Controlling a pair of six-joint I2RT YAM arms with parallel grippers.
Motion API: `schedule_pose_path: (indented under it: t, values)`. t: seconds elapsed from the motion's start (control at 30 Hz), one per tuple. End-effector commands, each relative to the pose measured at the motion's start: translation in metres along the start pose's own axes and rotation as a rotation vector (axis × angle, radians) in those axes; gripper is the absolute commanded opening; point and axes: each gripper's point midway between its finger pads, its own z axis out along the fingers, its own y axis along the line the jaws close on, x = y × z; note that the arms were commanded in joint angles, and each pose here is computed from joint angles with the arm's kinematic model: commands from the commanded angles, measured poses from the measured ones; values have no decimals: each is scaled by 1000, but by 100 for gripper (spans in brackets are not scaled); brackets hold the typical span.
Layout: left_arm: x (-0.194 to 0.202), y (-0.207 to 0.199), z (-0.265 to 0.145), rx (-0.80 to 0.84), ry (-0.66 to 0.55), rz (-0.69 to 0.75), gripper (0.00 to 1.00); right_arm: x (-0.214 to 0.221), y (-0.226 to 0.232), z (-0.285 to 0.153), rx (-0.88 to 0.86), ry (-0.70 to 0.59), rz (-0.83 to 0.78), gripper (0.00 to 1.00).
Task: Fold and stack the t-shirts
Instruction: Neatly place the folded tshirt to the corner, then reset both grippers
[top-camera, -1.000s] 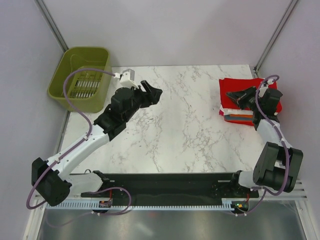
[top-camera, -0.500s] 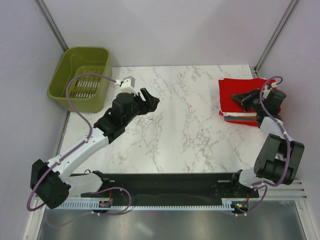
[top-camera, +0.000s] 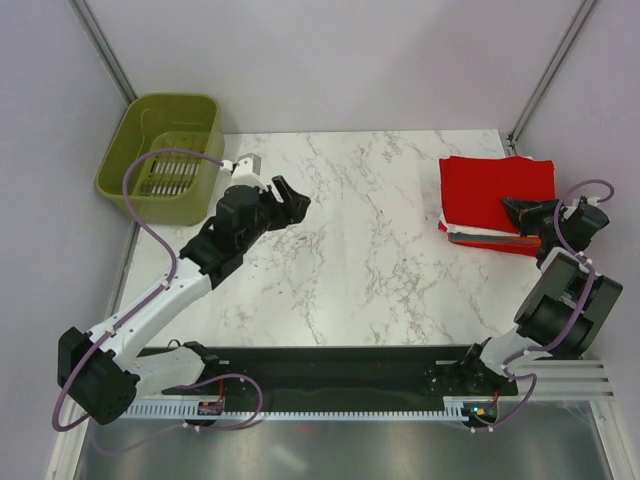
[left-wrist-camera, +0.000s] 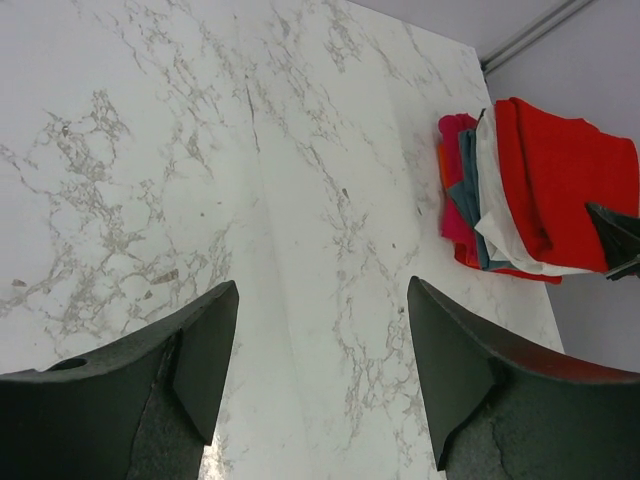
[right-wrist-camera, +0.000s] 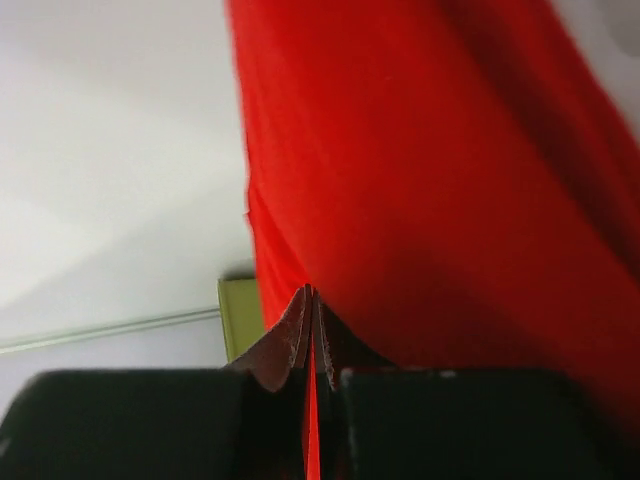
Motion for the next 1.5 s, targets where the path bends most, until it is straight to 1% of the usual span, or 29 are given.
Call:
schedule_pose_path:
  t: [0.0,0.13,0.17,0.2,0.23,0.27,0.3,0.4,0.43,0.5,0.53,0.6,0.63,0.7,0.73,0.8,0.93,0.97,1.03,1.07,1.1,1.13,1.17,1.2,1.23,1.27,1.33,1.37,1.47]
  values:
    - [-2,7,-8,-4,1,40,76,-14,4,1,-45,-37,12,6]
    - [-7,16,-13,-30,-7,36,76,-22,24,-4,-48,-60,-19,7]
    - [-6,19,-15,-33,9,30,77,-27,49,-9,-80,-77,-91,8]
    - [-8,21,-16,-33,11,25,77,-28,60,-10,-81,-79,-135,9]
    - [-14,32,-16,-60,5,13,77,-24,83,-13,-58,-81,-171,10]
    - [-19,37,-17,-73,0,7,77,-22,91,-14,-42,-89,-278,12]
    - [-23,51,-19,-116,0,0,77,-7,107,-10,-49,-62,-330,13]
    - [-35,70,-23,-191,-7,4,78,17,142,-12,-90,-38,-437,14]
    - [-48,77,-25,-223,-30,1,78,41,157,-10,-131,3,-473,15]
    - [-52,88,-29,-268,-25,-3,78,62,165,-5,-144,18,-533,18]
    - [-58,94,-30,-286,-35,-15,78,92,171,0,-168,75,-565,19]
    - [-63,95,-33,-285,-39,-31,78,116,173,5,-169,100,-615,20]
    - [-63,96,-34,-284,-37,-41,78,146,168,7,-164,173,-645,21]
    - [-61,89,-40,-247,-33,-50,78,168,160,11,-149,204,-684,22]
    - [-59,87,-42,-236,-31,-55,78,198,151,11,-149,267,-725,22]
    - [-51,86,-49,-217,-21,-51,79,231,141,8,-143,315,-779,26]
    - [-30,92,-64,-203,4,-49,79,272,98,-8,-92,367,-906,34]
    - [-14,97,-65,-201,37,-58,79,275,92,-12,-87,360,-948,36]
    - [-4,99,-73,-194,35,-73,79,282,78,-22,-85,359,-997,47]
    - [15,105,-74,-190,78,-88,79,277,63,-30,-63,329,-1017,53]
    - [21,104,-75,-167,81,-94,79,275,55,-34,-55,316,-1029,64]
    - [25,102,-79,-146,73,-101,79,270,41,-43,-37,293,-1027,72]
    - [43,111,-80,-149,97,-109,79,267,36,-47,-27,276,-1024,81]
    - [47,109,-80,-119,90,-110,79,268,31,-52,-25,275,-1004,84]
    - [53,110,-80,-104,87,-114,79,267,25,-60,-43,263,-995,91]
    - [70,118,-83,-94,97,-113,79,268,22,-64,-52,257,-988,94]
    - [79,117,-82,-47,83,-96,80,268,16,-72,-69,248,-973,96]
    - [93,124,-83,-45,97,-89,80,268,13,-77,-88,234,-970,98]
    - [107,133,-86,-31,87,-31,78,260,-1,-79,-62,181,-952,98]
